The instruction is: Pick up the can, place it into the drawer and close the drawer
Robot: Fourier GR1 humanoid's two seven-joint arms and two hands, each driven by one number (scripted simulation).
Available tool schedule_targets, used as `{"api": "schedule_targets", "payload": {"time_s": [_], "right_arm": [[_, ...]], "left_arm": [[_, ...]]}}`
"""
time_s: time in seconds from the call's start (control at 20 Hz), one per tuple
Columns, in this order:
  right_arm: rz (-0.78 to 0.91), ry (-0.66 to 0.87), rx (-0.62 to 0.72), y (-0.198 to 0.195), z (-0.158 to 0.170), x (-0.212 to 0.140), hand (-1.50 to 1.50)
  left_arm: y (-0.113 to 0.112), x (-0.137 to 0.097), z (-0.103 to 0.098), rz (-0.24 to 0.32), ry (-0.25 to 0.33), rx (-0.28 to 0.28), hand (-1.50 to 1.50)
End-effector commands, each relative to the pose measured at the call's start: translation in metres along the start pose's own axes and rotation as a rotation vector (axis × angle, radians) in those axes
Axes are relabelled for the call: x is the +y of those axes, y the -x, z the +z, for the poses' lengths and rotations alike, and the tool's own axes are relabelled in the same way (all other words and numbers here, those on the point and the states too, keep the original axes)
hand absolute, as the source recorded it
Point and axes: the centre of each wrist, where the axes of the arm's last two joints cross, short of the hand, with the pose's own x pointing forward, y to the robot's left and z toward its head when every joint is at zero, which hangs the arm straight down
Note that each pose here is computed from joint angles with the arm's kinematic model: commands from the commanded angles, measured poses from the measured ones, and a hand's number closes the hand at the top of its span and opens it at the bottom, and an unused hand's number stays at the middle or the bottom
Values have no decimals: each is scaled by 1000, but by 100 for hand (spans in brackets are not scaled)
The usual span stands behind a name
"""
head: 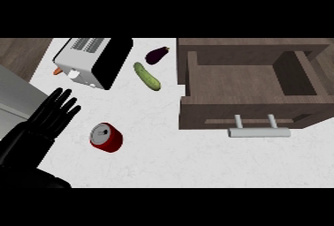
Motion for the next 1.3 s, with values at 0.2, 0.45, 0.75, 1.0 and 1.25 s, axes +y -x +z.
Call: {"api": "schedule_targets", "payload": {"time_s": [0.2, 0.45, 0.75, 1.0, 1.25], "right_arm": [[-2, -9, -5, -1, 10, -27, -150], [14, -3, 6, -4, 13, -7, -150], [-7, -12, 22, -11, 2, -10, -150], [-12, 1, 3, 10, 32, -19, -150], [-2, -11, -10, -17, 20, -30, -150]], "left_arm": [[61, 6, -14, -37, -23, 21, -150], [88, 2, -16, -60, -77, 54, -150], [95, 40, -14, -63, -122, 37, -150], [138, 47, -18, -79, -161, 48, -150], [152, 75, -9, -63, -178, 56, -150]]}}
